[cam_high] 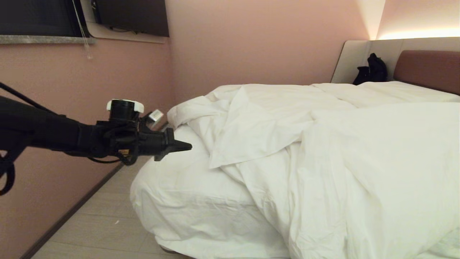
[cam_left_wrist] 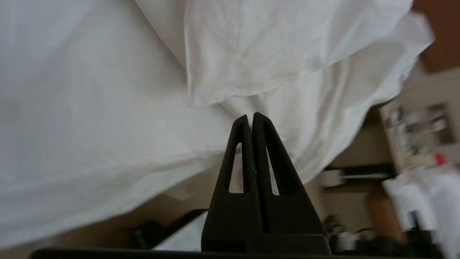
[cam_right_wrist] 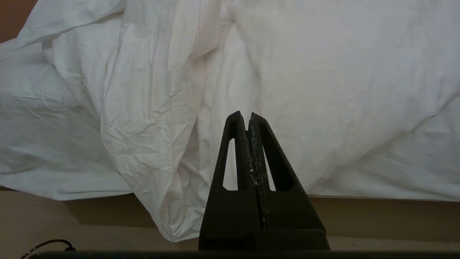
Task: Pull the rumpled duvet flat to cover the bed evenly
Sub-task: Hold the folded corner of the quilt
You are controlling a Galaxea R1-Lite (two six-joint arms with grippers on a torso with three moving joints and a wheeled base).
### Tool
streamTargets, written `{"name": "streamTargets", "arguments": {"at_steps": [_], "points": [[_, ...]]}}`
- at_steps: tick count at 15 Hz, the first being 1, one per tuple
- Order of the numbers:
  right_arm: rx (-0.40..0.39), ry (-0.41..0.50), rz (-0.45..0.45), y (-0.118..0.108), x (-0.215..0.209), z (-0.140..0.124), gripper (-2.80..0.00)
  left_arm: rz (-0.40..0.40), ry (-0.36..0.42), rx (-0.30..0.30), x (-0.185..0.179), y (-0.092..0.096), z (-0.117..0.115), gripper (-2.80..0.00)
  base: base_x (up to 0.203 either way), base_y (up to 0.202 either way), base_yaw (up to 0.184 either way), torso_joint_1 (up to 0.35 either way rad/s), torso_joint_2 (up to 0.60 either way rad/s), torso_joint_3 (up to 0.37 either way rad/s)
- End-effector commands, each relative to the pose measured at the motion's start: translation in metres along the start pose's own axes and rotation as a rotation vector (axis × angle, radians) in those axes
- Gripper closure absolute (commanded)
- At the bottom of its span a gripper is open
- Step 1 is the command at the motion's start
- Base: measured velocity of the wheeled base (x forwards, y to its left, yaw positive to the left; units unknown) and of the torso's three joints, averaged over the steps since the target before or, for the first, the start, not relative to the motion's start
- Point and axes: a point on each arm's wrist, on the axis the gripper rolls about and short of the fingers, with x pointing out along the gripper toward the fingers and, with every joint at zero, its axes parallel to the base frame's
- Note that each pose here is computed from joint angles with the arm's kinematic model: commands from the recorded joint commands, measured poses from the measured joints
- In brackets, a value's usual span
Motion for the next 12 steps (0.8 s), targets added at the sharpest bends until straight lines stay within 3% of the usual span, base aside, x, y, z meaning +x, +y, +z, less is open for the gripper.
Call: {"name": "streamTargets", "arguments": {"at_steps": [1, 3, 7, 12], "points": [[0.000, 0.000, 0.001, 0.000, 0.000, 0.000, 0.00, 0.000, 0.037, 0.072, 0.020, 0.014, -0.004, 0.00, 0.000, 0.000, 0.000, 0.000, 0.00, 0.000], [0.000, 0.000, 0.001, 0.000, 0.000, 0.000, 0.00, 0.006, 0.050, 0.204, 0.028, 0.019, -0.003, 0.00, 0.000, 0.000, 0.000, 0.000, 0.00, 0.000], [0.000, 0.000, 0.001, 0.000, 0.000, 0.000, 0.00, 0.102, 0.069, 0.474, 0.049, 0.035, 0.000, 0.00, 0.000, 0.000, 0.000, 0.000, 0.00, 0.000], [0.000, 0.000, 0.000, 0.000, 0.000, 0.000, 0.00, 0.077, 0.049, 0.554, 0.061, 0.019, 0.009, 0.00, 0.000, 0.000, 0.000, 0.000, 0.00, 0.000]]}}
